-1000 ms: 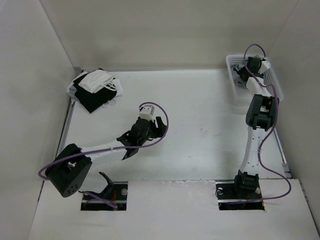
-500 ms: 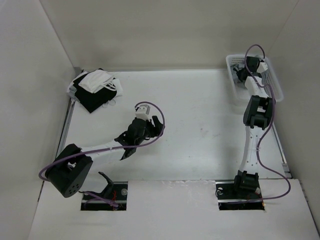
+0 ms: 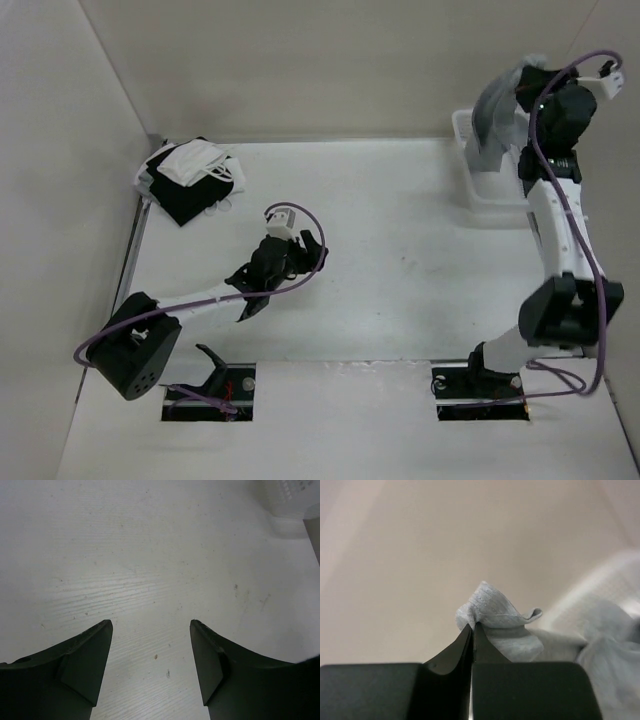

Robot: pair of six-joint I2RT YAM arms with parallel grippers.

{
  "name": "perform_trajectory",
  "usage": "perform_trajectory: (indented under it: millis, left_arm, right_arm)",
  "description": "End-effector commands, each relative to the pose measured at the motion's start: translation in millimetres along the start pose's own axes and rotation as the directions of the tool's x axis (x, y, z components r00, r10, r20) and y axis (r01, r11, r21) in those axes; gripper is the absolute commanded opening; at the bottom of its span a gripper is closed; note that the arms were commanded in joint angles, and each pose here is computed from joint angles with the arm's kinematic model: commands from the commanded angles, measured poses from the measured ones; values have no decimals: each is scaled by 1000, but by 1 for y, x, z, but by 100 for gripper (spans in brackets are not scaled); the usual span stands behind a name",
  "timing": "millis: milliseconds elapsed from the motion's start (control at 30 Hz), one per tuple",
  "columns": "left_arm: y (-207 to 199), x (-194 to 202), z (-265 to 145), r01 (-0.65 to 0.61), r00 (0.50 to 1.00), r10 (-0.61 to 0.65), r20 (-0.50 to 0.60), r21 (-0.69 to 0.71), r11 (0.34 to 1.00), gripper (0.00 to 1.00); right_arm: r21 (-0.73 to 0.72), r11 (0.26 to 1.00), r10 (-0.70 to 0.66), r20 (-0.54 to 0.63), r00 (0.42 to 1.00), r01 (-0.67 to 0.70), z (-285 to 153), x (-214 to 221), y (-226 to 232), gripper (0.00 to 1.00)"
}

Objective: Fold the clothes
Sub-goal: Grab the tank top from the pile, then move the tank top to the center of the board

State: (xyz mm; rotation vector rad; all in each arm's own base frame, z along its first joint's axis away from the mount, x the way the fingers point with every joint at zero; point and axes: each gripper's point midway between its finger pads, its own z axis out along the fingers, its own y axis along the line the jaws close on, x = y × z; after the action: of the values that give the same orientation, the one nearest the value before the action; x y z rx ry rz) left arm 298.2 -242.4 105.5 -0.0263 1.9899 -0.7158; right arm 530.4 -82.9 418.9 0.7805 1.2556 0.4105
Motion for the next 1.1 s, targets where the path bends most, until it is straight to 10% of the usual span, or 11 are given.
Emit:
perform_trajectory:
  millis: [0,167,333,667,1067]
  left_arm:
    - [-11,-37,-14,51,992,-58,114,60,997,62]
    - [2,-72,-38,120,974,-124,192,32,992,62]
    - [14,-103,-67,174,946,-170,275,13,985,62]
    - [33,-74,-83,186,960,-169,223,-53,981,61]
    - [47,3,-51,100,995,-99,19,-186,977,55]
  right_arm:
    - [-363,930,-1,154,988,57,-101,-68,141,0]
    - [-603,796,21,123,992,58,-228,-88,226,1]
    - [-667,743,-7,-98,995,-61,-276,-10,225,1]
    - [-446,887,-224,-636,738,-115,-233,329,132,1]
    - [-346,935,-196,-687,699,-78,-338,322,22,0]
